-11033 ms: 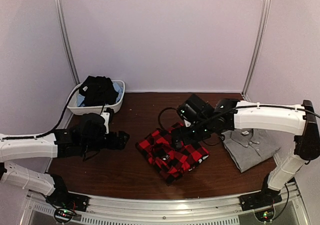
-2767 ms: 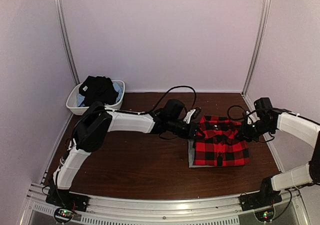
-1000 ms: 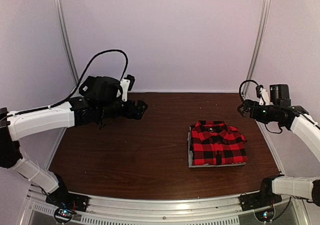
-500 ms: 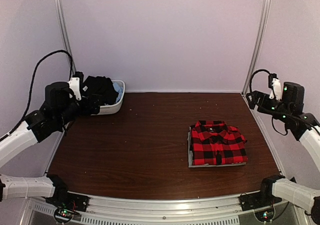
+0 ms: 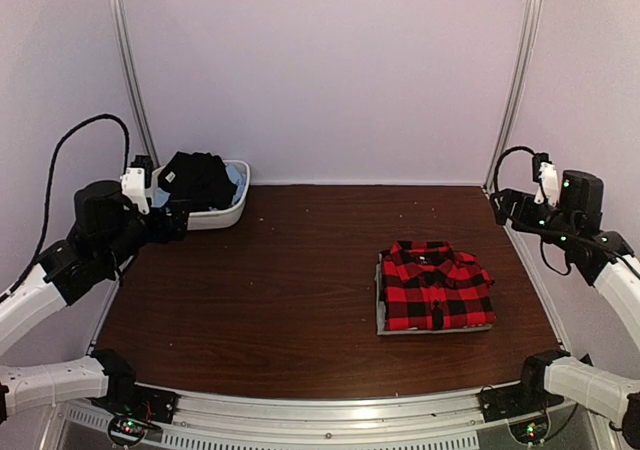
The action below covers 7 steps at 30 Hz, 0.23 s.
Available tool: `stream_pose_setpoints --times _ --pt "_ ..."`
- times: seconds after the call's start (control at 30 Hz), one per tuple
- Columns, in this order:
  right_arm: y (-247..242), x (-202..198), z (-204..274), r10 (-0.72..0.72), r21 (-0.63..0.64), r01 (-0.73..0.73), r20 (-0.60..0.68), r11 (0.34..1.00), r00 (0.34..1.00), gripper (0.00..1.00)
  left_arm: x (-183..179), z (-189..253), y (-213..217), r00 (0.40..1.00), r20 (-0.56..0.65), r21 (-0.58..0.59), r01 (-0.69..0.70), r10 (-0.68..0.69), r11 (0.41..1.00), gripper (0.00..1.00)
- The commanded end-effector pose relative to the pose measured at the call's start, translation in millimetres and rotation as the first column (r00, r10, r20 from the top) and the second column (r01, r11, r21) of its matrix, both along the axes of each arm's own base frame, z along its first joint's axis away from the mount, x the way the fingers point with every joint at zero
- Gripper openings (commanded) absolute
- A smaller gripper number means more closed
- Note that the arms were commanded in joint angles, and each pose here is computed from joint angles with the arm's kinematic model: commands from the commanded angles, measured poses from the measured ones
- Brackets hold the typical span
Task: Fold and stack the long sleeve shirts
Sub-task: Reset both arms
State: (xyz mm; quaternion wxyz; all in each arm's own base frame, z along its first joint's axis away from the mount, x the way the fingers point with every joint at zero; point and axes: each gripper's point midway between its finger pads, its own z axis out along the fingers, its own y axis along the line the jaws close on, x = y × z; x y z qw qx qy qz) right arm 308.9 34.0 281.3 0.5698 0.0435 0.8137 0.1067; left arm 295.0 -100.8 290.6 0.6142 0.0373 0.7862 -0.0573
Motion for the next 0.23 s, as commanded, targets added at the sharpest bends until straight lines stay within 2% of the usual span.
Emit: stream_pose_setpoints --times 0.0,0.2 --pt "2.3 0.5 9.6 0.015 -0.012 -0.014 0.041 1.0 0.999 1.0 5.0 12.4 -1.3 0.999 0.053 -0.014 0.002 -0.001 1.0 0.98" --pt "2.3 0.0 5.9 0.014 -0.01 -0.014 0.035 1.0 0.999 1.0 6.8 10.3 -3.0 0.999 0.044 -0.013 0.005 -0.004 1.0 0.98"
